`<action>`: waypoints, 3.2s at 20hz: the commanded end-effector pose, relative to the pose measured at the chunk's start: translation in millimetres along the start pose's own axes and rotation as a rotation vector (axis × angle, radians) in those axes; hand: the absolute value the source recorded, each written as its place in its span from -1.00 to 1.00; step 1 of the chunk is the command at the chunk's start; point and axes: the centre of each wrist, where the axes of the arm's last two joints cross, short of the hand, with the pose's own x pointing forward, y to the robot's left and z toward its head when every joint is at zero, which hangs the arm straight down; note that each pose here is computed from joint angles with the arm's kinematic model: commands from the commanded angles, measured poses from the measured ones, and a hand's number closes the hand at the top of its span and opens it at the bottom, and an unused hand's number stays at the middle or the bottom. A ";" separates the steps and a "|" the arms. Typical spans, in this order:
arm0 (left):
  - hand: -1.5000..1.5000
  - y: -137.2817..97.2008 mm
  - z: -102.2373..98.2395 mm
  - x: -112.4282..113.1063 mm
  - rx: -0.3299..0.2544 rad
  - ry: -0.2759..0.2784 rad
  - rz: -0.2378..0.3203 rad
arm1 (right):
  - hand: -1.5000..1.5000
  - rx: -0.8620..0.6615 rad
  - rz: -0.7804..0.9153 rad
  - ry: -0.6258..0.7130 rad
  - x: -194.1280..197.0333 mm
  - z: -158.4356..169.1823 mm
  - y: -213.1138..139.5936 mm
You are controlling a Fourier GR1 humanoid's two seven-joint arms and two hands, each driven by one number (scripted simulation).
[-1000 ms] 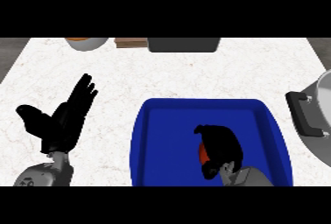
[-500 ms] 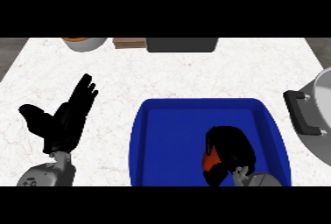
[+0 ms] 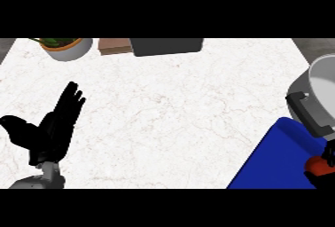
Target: Pick the bell pepper from the tray and place it in the pot
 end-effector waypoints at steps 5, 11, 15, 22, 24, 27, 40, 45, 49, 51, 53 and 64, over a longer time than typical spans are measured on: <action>0.00 -0.7 2.4 5.6 -0.023 -0.017 0.001 | 1.00 -0.335 -0.030 0.066 -136.9 47.5 -79.8; 0.00 -6.8 2.7 -5.0 -0.061 -0.006 0.013 | 1.00 -0.487 -0.120 -0.071 -170.3 96.1 -140.3; 0.00 -1.1 0.9 8.4 -0.048 -0.007 -0.006 | 1.00 -0.601 -0.101 -0.209 -162.1 123.3 -176.4; 0.00 -28.1 -11.1 5.3 -0.082 -0.010 -0.010 | 1.00 -0.669 -0.227 -0.309 -141.6 152.7 -207.1; 0.00 -17.0 -2.5 -8.2 -0.096 -0.017 -0.014 | 1.00 -0.661 -0.240 -0.296 -130.2 150.5 -241.2; 0.00 -28.5 -14.5 9.3 -0.097 -0.006 -0.005 | 1.00 -0.624 -0.244 -0.259 -112.8 134.4 -238.2; 0.00 -34.8 -7.1 10.0 -0.116 -0.022 -0.023 | 1.00 -0.538 -0.262 -0.180 -62.0 35.1 -221.5; 0.00 -35.7 -22.8 10.9 -0.115 -0.035 -0.025 | 1.00 -0.403 -0.238 -0.220 -55.8 -1.8 -210.0; 0.00 -23.7 -6.0 16.6 -0.116 0.002 -0.013 | -1.00 -0.308 -0.433 -0.116 -65.5 -17.3 -179.6; 0.00 -14.8 -4.8 10.6 -0.117 -0.021 -0.017 | -1.00 -0.241 -0.485 -0.098 -61.1 -34.6 -169.4; 0.00 -20.7 -16.4 15.9 -0.109 -0.015 -0.014 | -1.00 -0.208 -0.565 -0.135 -64.2 -42.0 -151.2; 0.00 -25.2 0.8 -2.4 -0.113 -0.024 0.003 | -1.00 -0.645 -0.990 -0.183 -88.2 -41.0 -184.3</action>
